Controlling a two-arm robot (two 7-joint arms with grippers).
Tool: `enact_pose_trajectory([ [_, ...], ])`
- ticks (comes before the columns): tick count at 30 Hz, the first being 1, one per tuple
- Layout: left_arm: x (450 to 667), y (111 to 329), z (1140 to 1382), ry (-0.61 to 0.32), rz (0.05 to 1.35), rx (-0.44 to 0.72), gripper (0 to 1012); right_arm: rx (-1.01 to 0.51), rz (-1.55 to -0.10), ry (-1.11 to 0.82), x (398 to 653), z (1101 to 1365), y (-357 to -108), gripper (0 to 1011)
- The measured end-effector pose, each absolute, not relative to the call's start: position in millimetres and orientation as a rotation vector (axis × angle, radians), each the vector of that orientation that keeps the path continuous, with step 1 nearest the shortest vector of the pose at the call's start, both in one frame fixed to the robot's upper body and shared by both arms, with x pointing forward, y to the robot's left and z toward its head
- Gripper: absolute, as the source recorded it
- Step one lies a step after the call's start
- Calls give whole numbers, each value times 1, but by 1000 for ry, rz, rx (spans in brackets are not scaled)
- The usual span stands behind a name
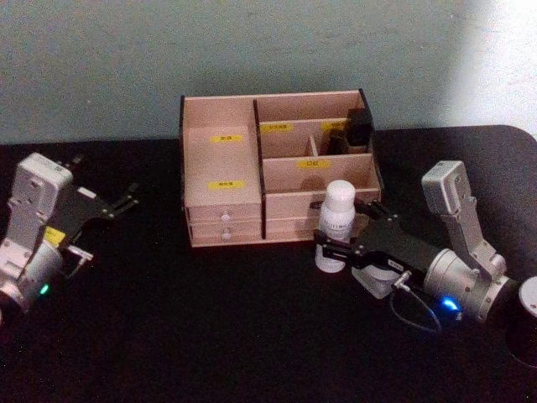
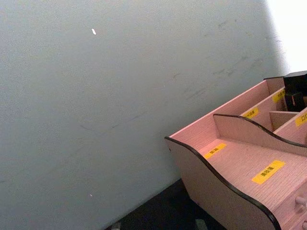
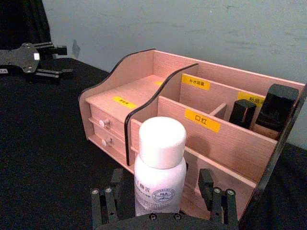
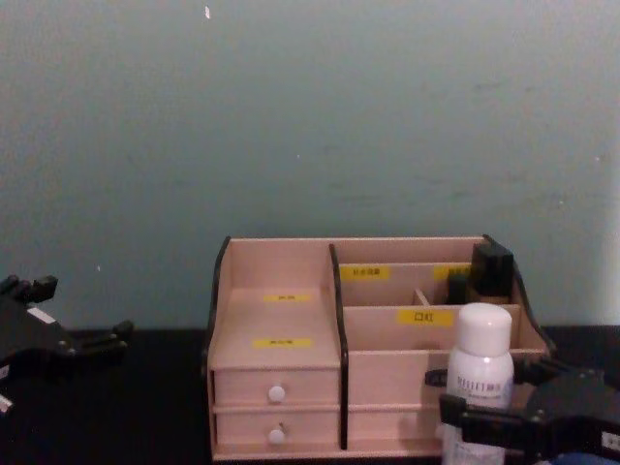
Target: Pick up the facial cleanser and watermelon frost from the table and place them into the tiered storage box.
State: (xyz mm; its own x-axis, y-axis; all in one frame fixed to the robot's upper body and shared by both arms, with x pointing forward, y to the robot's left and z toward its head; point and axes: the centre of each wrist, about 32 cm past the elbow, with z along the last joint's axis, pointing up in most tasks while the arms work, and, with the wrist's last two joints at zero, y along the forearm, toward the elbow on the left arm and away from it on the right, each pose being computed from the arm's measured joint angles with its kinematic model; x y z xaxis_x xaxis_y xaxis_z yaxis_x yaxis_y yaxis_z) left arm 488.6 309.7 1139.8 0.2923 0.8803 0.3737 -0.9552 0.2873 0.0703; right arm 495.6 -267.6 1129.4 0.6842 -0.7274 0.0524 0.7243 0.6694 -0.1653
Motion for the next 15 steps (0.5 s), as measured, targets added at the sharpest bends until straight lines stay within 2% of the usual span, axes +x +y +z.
enact_pose_trajectory([
  [15,489,310,1140,-285,1248,304,1001,-186,-825,42,500,1127,-267,1000],
])
